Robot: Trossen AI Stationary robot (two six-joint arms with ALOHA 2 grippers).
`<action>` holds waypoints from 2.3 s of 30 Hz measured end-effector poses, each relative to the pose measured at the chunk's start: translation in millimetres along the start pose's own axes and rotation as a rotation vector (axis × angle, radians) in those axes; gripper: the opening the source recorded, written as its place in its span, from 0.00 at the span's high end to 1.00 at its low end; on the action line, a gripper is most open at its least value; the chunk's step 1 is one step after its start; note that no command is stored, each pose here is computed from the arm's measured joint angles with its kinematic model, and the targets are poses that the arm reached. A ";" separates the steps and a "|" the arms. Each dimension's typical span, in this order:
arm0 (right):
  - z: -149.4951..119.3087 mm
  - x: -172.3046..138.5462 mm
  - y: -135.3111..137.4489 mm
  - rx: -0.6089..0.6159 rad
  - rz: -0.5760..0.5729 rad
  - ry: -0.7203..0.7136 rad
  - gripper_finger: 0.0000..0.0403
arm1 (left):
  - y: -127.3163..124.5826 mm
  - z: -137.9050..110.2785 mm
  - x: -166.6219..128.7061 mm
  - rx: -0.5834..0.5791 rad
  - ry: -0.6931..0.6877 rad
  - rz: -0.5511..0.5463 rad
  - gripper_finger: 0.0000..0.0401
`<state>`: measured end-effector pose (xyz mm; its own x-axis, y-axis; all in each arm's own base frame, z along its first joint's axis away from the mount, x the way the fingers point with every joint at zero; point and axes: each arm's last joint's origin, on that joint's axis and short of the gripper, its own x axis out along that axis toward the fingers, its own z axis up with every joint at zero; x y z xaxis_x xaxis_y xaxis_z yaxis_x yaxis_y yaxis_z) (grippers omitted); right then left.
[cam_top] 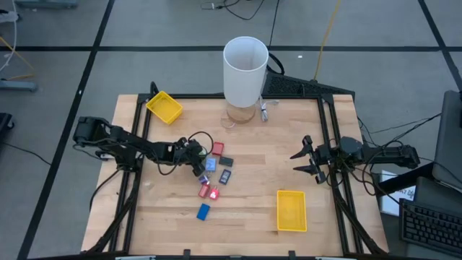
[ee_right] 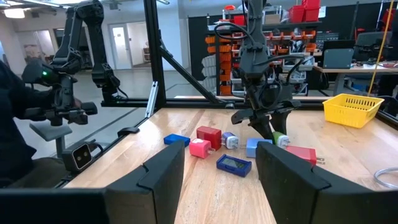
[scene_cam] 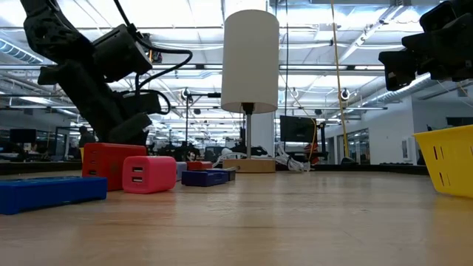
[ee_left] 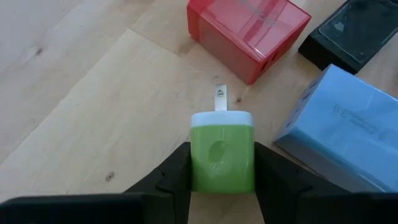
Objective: Pick & Place Office items
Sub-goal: Put the green charger adapter into the bottom yellow bin
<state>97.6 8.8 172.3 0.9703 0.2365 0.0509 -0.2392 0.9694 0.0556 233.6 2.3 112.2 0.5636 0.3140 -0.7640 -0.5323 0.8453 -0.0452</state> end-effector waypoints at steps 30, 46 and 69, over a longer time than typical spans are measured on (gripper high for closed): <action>31.0 -4.2 2.0 0.034 0.004 -0.323 0.54 | -39.7 86.7 -77.7 0.046 -0.526 -0.622 0.67; 8.7 37.2 -15.3 -0.057 -0.265 -0.104 0.54 | -41.4 89.5 -61.2 -0.005 -0.507 -0.700 0.67; 30.6 197.6 -21.8 -0.543 -0.140 0.187 0.36 | -45.5 126.7 -28.4 -0.058 -0.186 -0.985 0.66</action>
<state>293.4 32.4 211.8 0.9930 0.0638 -0.0993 -0.1034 0.8758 -0.4715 321.8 9.8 217.5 0.8567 -0.4474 -0.2568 0.1973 0.7441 -0.6383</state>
